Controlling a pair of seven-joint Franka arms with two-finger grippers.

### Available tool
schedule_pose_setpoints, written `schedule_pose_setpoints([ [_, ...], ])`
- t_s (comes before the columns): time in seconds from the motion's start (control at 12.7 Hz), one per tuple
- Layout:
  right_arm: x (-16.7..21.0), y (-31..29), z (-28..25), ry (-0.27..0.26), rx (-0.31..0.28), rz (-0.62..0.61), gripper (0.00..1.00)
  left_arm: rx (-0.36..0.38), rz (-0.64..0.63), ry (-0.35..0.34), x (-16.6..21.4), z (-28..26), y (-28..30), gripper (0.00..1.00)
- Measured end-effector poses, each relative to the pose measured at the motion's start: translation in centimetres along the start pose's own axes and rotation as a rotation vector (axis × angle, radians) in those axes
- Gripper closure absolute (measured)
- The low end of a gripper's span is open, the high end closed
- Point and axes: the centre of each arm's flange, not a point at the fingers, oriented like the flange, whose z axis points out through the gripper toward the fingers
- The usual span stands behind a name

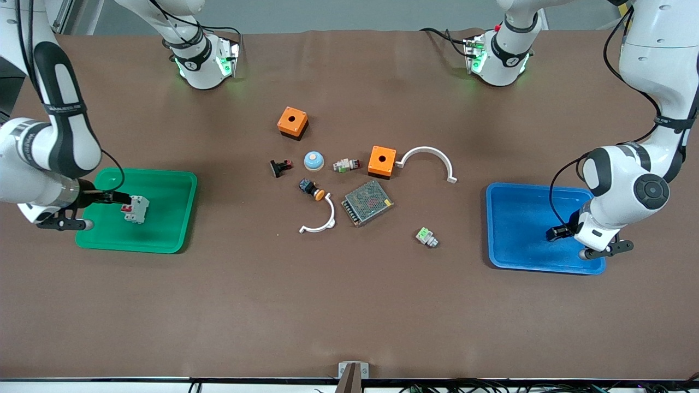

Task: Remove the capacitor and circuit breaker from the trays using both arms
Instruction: 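Lift the capacitor with the left gripper while the right gripper grasps the breaker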

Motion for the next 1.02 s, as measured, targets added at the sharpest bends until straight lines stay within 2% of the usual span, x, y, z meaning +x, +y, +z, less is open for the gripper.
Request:
schedule_pose_setpoints([
  [0.24,-0.7,-0.4,1.8,0.012,-0.003,-0.033,0.00,0.000,-0.025,-0.005,-0.1,0.3,0.0,0.54],
  [0.55,-1.0,-0.4,2.8,0.004,-0.002,-0.066,0.00,-0.001,-0.031,-0.014,-0.2,0.8,0.1,0.56],
  [0.71,-1.0,-0.4,3.6,0.007,-0.004,-0.067,0.00,-0.001,-0.030,-0.013,-0.2,0.8,0.2,0.66],
  [1.02,-0.9,-0.4,4.9,0.009,-0.008,-0.068,0.03,-0.010,-0.017,0.019,0.6,-1.3,1.2,0.66],
])
